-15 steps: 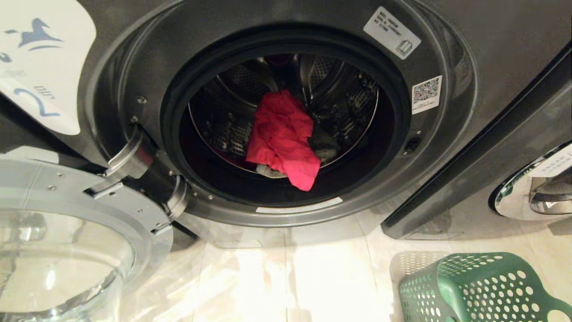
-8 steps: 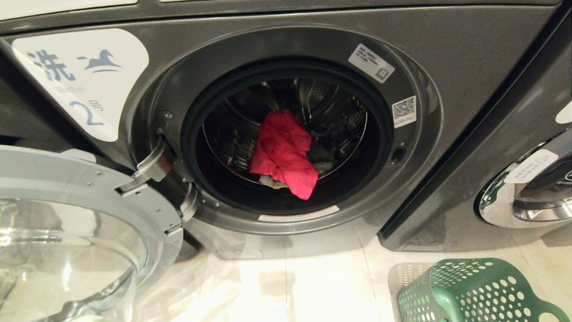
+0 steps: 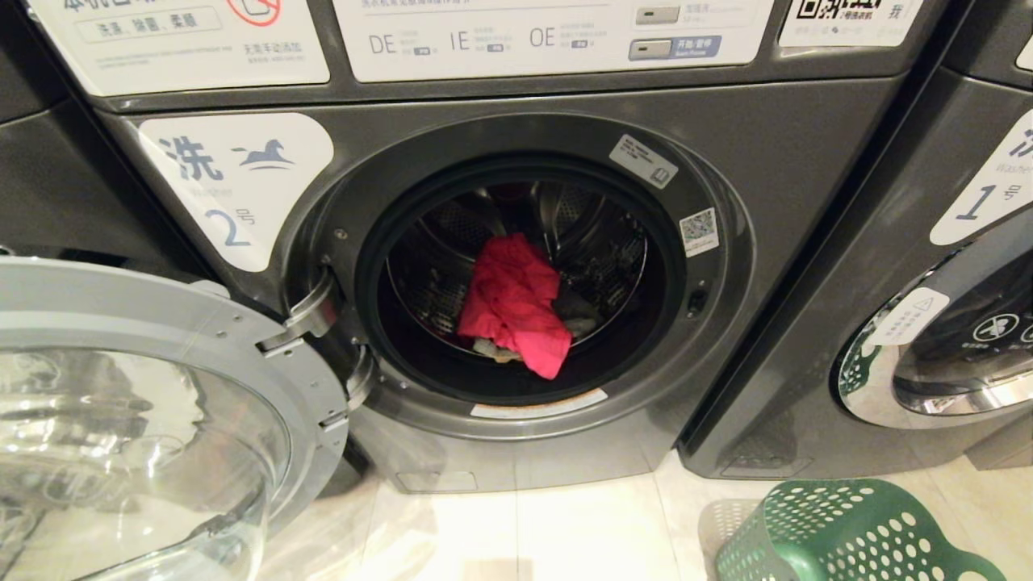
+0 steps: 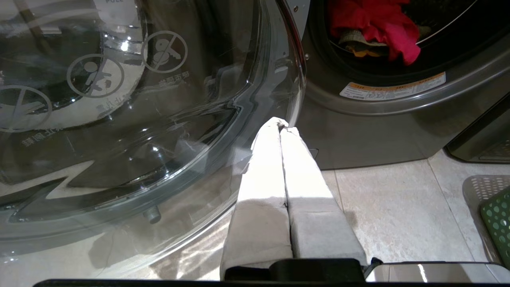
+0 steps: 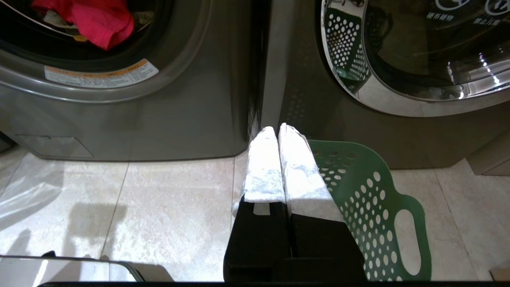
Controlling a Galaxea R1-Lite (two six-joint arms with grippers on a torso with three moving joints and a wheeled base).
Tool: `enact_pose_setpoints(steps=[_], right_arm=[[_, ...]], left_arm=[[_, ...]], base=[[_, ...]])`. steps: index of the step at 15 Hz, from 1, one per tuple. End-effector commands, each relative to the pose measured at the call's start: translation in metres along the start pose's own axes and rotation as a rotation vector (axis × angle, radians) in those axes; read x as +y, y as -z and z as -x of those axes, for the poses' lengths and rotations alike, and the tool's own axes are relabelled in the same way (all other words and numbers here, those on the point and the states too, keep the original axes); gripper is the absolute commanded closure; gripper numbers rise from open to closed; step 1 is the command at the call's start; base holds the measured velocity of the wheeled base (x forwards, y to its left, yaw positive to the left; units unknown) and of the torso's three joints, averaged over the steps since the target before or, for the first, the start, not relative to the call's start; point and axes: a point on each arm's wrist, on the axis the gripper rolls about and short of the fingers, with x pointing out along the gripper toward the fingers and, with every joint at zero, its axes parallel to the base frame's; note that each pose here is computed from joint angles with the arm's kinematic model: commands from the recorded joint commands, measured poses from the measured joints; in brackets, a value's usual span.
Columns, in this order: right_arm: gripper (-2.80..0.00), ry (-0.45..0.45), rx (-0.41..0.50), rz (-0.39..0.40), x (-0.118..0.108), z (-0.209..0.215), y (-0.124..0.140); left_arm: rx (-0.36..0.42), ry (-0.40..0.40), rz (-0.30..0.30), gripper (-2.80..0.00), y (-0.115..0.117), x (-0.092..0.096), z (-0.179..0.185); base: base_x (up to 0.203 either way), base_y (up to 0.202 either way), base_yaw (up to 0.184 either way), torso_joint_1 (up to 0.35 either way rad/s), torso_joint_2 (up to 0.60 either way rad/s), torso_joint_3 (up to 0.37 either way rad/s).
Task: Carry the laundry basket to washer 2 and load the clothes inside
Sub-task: Close the washing machine door with the left hand
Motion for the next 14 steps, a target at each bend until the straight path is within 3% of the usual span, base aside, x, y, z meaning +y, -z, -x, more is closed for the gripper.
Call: enact_pose_setpoints(steps=[1, 10, 14], right_arm=[[0.0, -0.001, 0.002, 0.001, 0.0, -0.0001, -0.0001], [0.0, -0.001, 0.002, 0.002, 0.0, -0.0001, -0.0001], [0.0, -0.001, 0.0, 0.001, 0.0, -0.0001, -0.0002]], left_arm=[[-0.001, 0.0, 0.001, 0.0, 0.0, 0.0, 0.0], [0.001, 0.0, 0.001, 0.0, -0.0001, 0.0, -0.0001], [0.001, 0.0, 0.003, 0.0, 0.0001, 0.0, 0.0]], base=[[0.0, 0.0, 0.0, 0.012, 0.01, 0.203], [0.0, 0.0, 0.0, 0.001, 0.0, 0.201], [0.0, 0.0, 0.0, 0.002, 0.0, 0.052]])
